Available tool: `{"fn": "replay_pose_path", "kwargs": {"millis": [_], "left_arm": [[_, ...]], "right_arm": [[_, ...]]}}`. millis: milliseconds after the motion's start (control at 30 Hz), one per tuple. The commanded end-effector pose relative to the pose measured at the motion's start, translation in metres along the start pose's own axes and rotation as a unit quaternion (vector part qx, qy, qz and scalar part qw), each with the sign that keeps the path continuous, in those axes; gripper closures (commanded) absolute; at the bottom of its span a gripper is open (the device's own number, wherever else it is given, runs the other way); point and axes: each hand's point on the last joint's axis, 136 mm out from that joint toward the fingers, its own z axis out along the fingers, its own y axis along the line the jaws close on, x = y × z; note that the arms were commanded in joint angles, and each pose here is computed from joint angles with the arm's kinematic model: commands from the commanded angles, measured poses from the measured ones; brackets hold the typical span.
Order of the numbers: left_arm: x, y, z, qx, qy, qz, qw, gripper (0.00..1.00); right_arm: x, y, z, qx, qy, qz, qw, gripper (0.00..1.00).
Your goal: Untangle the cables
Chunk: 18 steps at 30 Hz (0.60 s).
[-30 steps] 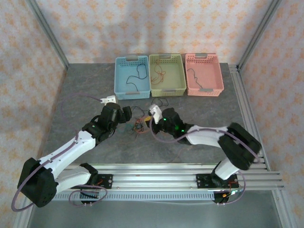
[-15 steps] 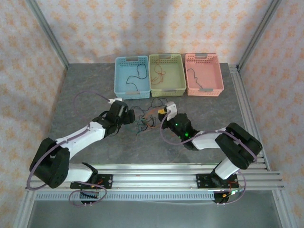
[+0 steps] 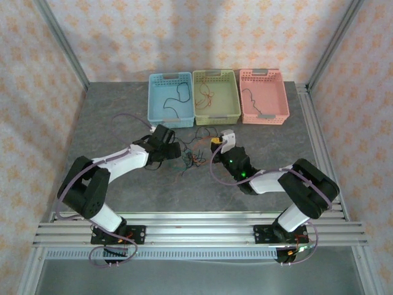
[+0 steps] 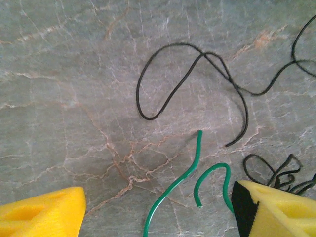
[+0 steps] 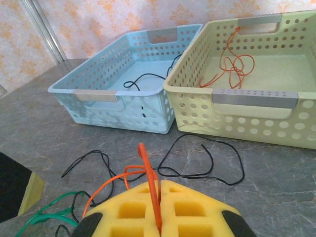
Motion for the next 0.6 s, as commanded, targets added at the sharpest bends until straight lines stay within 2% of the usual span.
{"fn": "replay_pose_path", "kwargs": {"millis": [0,100,367,567], "left_arm": [[0.007,-0.002,0.003,0.002,0.029,-0.014,0.999,0.25],[0.011,-0.007,0.008,0.013,0.041,-0.014,0.999,0.29],[0.012,0.000,0.026,-0.015,0.042,0.012,0.999,0.35],[0.016,-0.006,0.038,-0.013,0.058,0.035,0.998,0.39]], "right_arm": [[-0.013,-0.007,-0.004,0.018,-0.029,0.009,0.999,1.00],[-0.013,-0.008,-0.005,0.018,-0.029,0.008,0.999,1.00],[-0.013,-0.007,-0.004,0.015,-0.028,0.006,0.999,1.00],[-0.011,-0.007,-0.004,0.015,-0.027,0.006,0.999,1.00]]}}
